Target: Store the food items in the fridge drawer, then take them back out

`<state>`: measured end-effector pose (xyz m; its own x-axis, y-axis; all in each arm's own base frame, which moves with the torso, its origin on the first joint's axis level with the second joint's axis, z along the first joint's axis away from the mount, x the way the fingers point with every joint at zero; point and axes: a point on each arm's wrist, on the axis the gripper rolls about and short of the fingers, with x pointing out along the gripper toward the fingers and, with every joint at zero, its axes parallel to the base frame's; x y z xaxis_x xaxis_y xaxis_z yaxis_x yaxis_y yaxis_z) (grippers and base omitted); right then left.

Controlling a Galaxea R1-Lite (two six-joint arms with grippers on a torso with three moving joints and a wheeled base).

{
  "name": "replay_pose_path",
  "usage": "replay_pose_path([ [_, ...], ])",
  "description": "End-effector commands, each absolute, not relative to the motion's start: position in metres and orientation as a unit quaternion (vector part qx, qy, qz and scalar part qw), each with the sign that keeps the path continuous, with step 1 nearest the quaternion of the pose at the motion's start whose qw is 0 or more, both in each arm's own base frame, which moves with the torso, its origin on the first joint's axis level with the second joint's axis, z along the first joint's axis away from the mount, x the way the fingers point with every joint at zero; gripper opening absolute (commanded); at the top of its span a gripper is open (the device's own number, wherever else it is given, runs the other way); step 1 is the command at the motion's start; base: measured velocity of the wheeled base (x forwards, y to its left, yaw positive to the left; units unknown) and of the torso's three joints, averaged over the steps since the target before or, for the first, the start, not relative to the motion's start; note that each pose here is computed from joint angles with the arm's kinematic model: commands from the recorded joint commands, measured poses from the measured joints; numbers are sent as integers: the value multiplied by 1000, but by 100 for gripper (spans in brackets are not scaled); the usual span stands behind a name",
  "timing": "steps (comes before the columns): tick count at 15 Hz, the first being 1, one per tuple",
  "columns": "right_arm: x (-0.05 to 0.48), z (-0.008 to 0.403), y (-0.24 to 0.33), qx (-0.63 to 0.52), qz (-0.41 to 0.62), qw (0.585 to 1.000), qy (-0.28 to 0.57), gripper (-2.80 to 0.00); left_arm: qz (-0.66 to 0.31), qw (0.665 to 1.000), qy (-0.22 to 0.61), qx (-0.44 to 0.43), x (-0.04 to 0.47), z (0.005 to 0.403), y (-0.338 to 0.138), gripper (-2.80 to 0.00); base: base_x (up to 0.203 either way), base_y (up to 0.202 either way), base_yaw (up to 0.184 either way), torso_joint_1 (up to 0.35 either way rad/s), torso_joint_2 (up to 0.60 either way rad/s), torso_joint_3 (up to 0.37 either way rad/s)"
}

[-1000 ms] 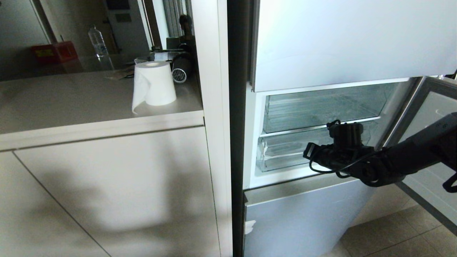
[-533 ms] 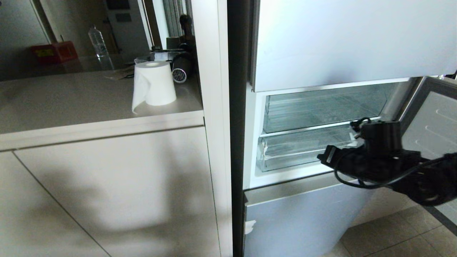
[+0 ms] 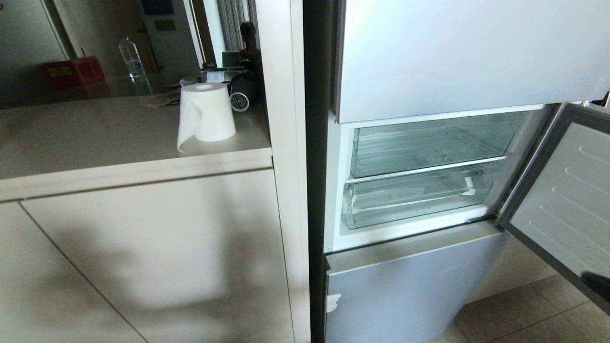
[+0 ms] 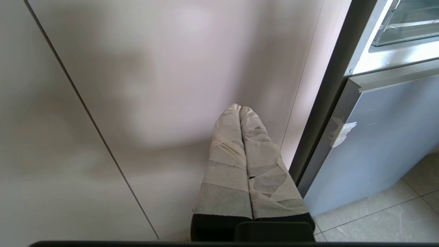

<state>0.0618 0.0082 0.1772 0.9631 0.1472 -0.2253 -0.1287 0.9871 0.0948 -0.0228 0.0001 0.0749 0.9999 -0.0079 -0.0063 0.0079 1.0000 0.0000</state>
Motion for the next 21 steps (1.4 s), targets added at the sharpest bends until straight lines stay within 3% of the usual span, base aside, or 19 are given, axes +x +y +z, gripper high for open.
replay_pose_path([
  [1,1,143,1,7,57,998,17,-280,-4,1000,3,0,-23,75,0,-280,0,0,0,0,0,0],
  [4,-26,100,0,-28,33,998,-39,-280,-4,1000,2,-1,-23,75,0,-280,0,0,0,0,0,0],
  [6,-24,77,0,-22,15,1000,-8,-280,-4,1000,3,-1,-23,75,0,-280,0,0,0,0,0,0],
  [15,-23,75,0,-2,1,1000,2,-280,-4,1000,3,-1,-23,75,0,-280,0,0,0,0,0,0],
  [21,-23,75,0,-2,1,1000,2,-280,-4,1000,3,-1,-23,75,0,-280,-1,6,-150,5,5,3],
])
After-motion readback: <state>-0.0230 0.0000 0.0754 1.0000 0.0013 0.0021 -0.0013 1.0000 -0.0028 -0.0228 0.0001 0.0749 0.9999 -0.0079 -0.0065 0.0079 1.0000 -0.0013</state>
